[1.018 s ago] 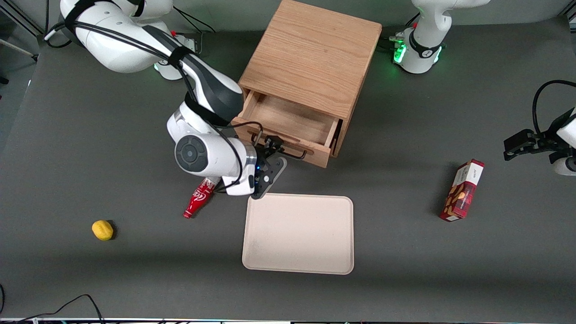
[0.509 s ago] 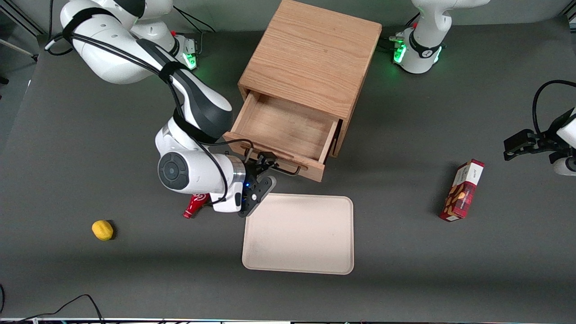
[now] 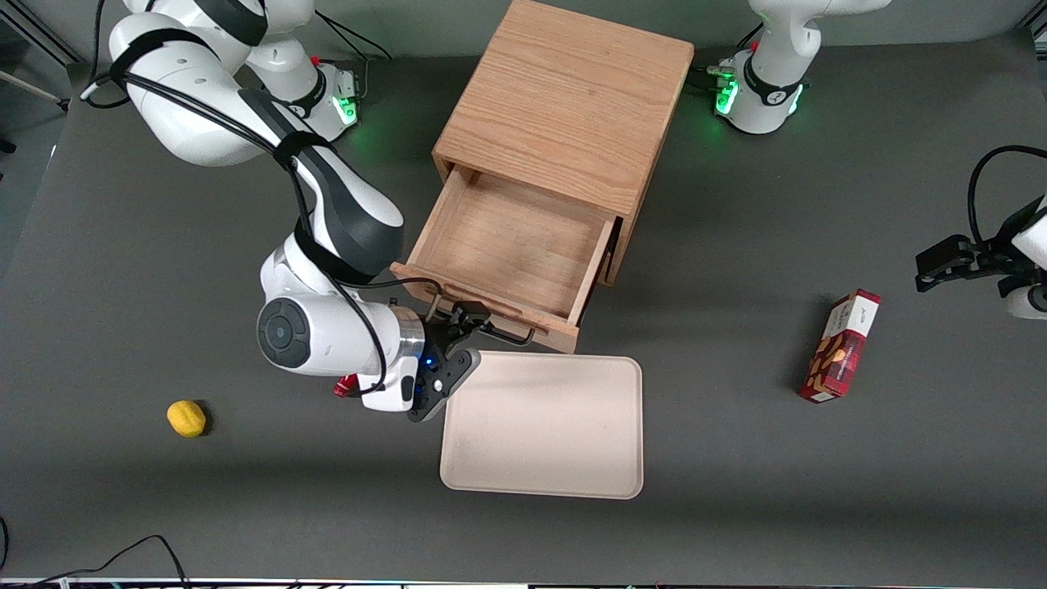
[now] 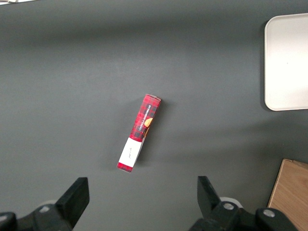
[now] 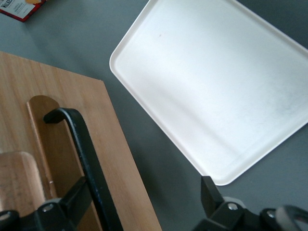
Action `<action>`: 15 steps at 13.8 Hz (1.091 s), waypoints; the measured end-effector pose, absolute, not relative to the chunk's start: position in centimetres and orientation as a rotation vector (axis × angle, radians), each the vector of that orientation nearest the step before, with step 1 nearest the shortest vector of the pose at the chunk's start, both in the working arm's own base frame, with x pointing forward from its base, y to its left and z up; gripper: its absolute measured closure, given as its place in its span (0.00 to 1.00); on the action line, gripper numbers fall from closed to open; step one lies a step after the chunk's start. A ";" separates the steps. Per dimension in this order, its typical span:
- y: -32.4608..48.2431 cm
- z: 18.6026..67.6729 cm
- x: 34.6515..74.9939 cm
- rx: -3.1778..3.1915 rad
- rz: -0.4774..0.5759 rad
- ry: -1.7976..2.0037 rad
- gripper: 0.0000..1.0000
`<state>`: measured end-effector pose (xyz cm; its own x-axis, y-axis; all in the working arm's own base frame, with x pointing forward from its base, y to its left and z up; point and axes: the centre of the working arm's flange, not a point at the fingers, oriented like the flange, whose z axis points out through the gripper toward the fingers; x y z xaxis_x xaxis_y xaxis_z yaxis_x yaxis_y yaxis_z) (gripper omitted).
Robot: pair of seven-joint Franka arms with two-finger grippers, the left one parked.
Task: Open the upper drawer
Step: 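Pull the upper drawer outward by its handle with the right gripper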
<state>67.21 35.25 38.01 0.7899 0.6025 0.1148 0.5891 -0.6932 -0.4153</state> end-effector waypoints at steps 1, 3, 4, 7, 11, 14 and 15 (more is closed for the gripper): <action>34.8 38.1 67.5 -2.552 0.034 -0.889 0.00; 34.1 38.1 68.1 -2.568 0.024 -0.877 0.00; 33.7 38.2 68.3 -2.574 0.017 -0.871 0.00; 32.8 38.3 68.9 -2.590 0.005 -0.859 0.00; 31.6 38.4 69.6 -2.603 -0.015 -0.870 0.00; 31.2 38.3 69.8 -2.610 -0.015 -0.870 0.00; 30.8 38.2 70.0 -2.616 -0.017 -0.865 0.00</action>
<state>70.02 30.83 38.24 0.8101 0.5719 0.1294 0.5765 -0.7365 -0.3538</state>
